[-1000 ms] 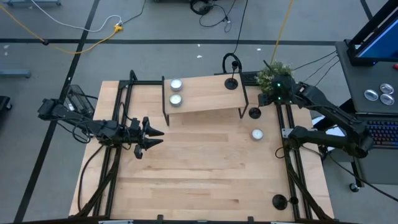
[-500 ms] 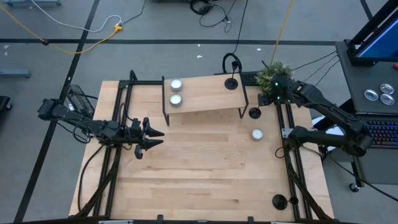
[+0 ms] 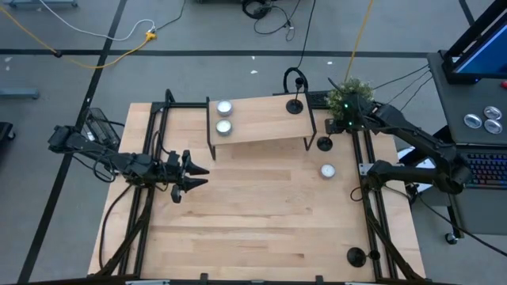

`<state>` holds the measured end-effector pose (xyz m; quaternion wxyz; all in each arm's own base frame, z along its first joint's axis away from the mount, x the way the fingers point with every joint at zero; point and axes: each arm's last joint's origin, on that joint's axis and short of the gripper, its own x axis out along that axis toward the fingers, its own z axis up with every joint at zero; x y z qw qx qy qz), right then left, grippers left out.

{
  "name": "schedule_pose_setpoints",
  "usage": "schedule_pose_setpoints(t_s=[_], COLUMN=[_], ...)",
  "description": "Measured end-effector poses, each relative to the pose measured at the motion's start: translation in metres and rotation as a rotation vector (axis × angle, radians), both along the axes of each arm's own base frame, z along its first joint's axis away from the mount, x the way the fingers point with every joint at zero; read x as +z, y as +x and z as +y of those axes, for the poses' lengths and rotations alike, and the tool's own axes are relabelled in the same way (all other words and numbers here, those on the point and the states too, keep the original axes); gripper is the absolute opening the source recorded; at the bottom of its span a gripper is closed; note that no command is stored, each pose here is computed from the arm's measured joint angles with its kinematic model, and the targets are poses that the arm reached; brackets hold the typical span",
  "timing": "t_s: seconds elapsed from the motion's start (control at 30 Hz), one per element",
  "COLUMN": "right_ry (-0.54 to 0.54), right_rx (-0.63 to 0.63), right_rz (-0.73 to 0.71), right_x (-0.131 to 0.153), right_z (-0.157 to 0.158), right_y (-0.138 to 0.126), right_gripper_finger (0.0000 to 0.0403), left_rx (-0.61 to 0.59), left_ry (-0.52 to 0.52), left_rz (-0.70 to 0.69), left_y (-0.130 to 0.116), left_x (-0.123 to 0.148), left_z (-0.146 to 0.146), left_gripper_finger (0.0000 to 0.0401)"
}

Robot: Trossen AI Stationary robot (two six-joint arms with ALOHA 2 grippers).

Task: Pick & Place candle stick holders
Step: Put the top black candle holder on the shelf

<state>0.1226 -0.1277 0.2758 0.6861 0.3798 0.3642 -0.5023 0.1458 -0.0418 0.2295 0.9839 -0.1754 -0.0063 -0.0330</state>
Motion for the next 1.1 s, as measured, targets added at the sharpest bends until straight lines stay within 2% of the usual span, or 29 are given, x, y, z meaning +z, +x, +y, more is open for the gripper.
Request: schedule_pose_setpoints(t_s=[0.17,0.4,0.97,1.1], right_ry=[0.006,0.006,-0.057,-0.073], right_rx=[0.000,0.014,0.016,0.021], right_rz=[0.002,-0.002,-0.029,-0.088], right_x=[-0.003,-0.003,0.007,0.013], right_z=[-0.004,-0.004,0.005,0.011], right_y=[0.004,0.005,-0.005,-0.010], right_gripper_finger=[0.0106,0.0017,0.0004,0.0001], left_rx=[0.000,0.000,0.002,0.004], left_ry=[-0.001,0.003,0.007,0.001], left_rz=[0.000,0.000,-0.001,-0.002], left_y=[0.000,0.000,0.000,0.000], left_x=[0.000,0.000,0.000,0.000], left_z=[0.000,0.000,0.000,0.000], left_gripper_finger=[0.0164,0.0164,0.0163,0.0163])
